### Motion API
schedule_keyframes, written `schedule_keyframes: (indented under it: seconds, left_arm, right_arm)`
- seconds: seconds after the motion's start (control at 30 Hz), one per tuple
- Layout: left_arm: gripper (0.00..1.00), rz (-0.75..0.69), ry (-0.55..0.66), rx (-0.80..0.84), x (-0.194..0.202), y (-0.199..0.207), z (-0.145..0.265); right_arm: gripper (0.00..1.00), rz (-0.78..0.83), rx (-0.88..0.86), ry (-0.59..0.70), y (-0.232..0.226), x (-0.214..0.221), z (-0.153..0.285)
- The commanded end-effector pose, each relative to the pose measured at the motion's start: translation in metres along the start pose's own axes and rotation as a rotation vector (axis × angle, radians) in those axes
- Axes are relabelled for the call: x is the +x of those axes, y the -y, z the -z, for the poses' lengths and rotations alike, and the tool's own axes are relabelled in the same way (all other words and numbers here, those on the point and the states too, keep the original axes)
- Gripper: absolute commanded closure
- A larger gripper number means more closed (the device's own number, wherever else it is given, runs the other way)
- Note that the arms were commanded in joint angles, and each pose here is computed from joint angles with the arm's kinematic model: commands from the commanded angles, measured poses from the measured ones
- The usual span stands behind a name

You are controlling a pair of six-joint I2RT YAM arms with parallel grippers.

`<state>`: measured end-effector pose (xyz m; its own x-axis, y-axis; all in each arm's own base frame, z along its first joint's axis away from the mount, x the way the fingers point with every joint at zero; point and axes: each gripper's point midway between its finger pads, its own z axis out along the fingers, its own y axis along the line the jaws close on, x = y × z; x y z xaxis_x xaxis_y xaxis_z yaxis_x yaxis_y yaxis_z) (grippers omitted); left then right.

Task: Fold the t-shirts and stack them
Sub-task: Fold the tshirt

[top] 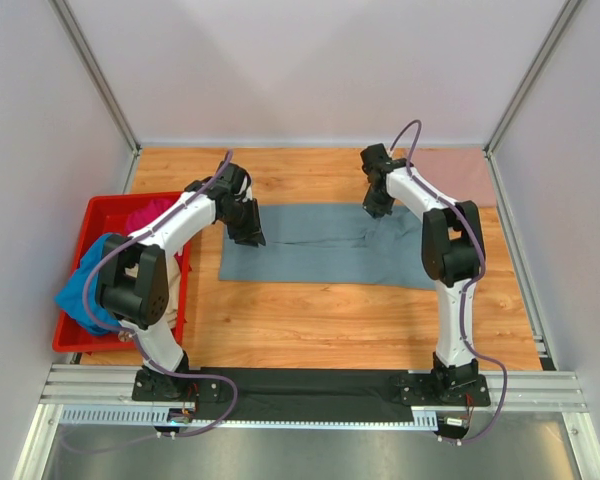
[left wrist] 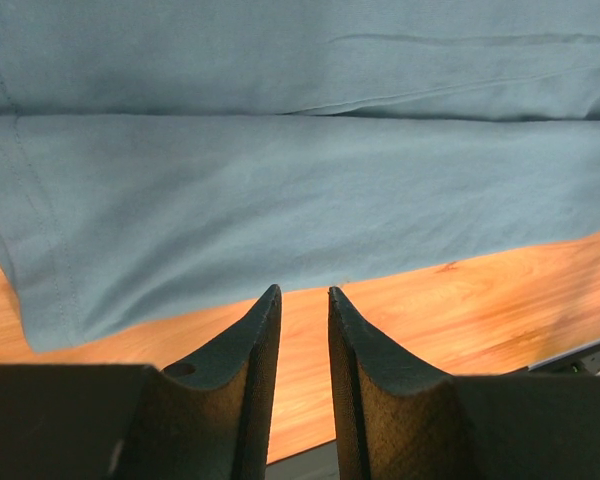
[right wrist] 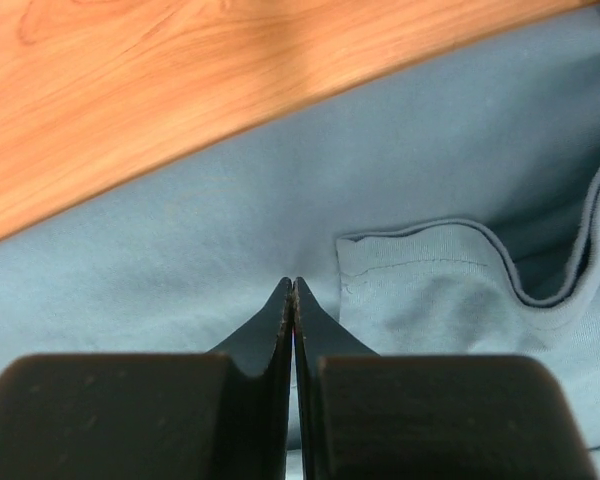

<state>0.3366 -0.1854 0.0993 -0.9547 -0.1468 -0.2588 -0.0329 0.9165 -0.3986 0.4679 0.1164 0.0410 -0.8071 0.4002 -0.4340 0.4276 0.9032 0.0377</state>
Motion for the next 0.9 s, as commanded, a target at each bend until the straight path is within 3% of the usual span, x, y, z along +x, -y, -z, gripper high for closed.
schedule_keyframes:
  seconds: [0.0,0.03,0.17,0.87]
  left_arm:
    - [0.67,-0.003,0.039,0.027,-0.005,0.006,0.012]
    - [0.67,-0.002,0.039,0.028,-0.005,0.007,0.012]
    - [0.67,0.002,0.040,0.029,-0.006,0.007,0.012]
    - [0.67,-0.006,0.032,0.016,-0.005,0.004,0.010]
  right_arm:
    - [1.00,-0.013,-0.026,0.090,-0.004,-0.024,0.024]
    - [1.00,-0.015,-0.006,0.087,0.000,-0.024,0.025]
    - [0.80,-0.033,0.071,0.096,0.011,-0.026,0.024]
    - [0.72,-0.048,0.130,0.056,0.016,-0.015,0.004]
